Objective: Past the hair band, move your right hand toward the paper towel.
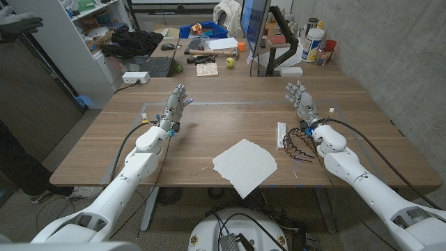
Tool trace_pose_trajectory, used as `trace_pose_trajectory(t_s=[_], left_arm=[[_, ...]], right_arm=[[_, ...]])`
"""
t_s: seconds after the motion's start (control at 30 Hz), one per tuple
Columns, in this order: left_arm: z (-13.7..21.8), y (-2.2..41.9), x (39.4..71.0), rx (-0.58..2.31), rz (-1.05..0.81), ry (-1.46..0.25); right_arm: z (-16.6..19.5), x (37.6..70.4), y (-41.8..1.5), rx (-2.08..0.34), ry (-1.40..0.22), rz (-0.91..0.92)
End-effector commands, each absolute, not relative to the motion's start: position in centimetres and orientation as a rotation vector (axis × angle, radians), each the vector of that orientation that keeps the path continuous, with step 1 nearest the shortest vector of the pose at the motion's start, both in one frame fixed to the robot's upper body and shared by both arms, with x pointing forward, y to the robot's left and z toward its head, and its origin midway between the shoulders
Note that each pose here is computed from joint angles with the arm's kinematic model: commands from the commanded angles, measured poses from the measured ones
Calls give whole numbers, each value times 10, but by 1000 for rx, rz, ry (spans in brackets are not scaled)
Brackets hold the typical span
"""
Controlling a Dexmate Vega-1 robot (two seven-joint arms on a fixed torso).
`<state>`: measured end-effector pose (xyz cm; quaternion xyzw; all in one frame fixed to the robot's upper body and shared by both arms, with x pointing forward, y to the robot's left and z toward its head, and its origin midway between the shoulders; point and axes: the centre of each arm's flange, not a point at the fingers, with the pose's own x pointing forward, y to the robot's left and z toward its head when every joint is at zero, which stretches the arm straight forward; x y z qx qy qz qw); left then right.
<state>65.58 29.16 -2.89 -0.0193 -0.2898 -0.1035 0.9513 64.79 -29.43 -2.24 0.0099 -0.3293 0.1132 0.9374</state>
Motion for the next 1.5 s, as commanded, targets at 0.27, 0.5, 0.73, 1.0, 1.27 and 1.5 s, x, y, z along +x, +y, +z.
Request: trace_pose_trajectory(t_s=[0.27,0.5,0.73,1.0,1.27,1.5], left_arm=[[-30,296,656,-36,-210,-588],[-29,296,657,-34,-214,-589],[-29,297,657,-32,-217,-589],[-31,298,659,-31,-220,-584],[-30,300,661,-31,-220,-584],[-31,303,663,-32,-221,-581]], right_arm=[[-11,636,-291,-91,-745,275],[-5,630,-290,-166,-765,266],[0,624,-287,-236,-803,281],[5,615,-282,-316,-845,297],[9,608,-279,-394,-883,292],[11,602,-275,-442,-929,284]])
